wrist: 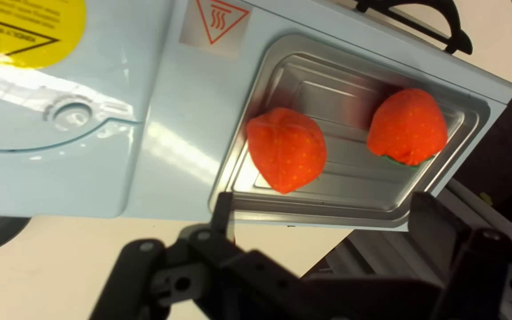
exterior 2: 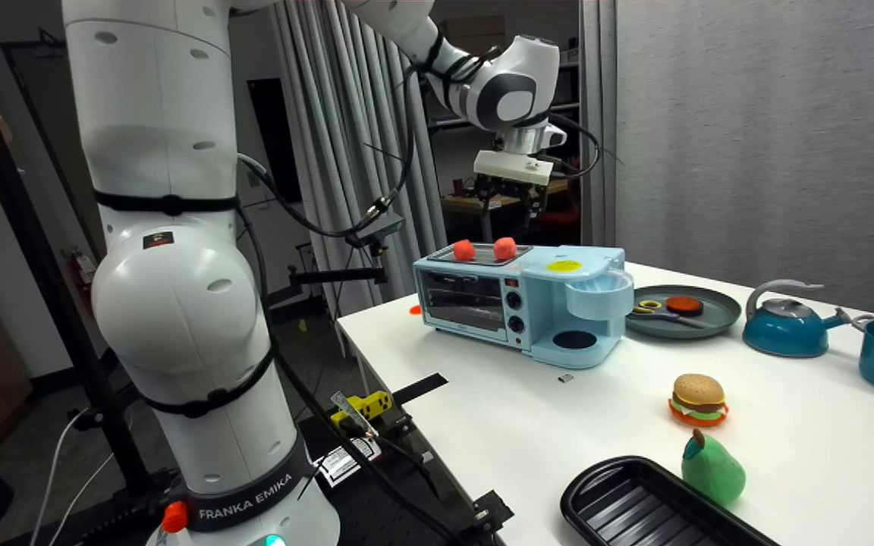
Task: Move the orange plushie from the black plate to the top of the oven
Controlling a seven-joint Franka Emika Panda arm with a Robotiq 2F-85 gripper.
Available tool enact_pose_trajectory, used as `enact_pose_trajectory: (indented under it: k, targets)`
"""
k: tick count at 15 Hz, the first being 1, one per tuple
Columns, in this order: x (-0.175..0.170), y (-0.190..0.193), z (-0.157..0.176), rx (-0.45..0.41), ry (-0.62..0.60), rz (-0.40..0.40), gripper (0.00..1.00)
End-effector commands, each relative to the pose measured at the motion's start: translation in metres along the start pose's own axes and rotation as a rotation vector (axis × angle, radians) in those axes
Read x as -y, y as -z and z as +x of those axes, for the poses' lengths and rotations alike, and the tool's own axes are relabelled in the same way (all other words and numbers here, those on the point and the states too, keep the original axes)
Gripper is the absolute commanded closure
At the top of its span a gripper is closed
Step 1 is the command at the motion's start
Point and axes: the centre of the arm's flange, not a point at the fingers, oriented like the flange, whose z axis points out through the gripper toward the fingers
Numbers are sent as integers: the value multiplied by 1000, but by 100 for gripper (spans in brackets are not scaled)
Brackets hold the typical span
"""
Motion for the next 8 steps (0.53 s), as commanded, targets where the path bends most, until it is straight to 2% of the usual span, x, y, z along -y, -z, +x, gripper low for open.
enact_pose_trajectory:
  k: [1,8]
  targets:
    - [-16,40,-13,-19,-18,-58,0]
    - [-71,106,-66,-66,-127,-210,0]
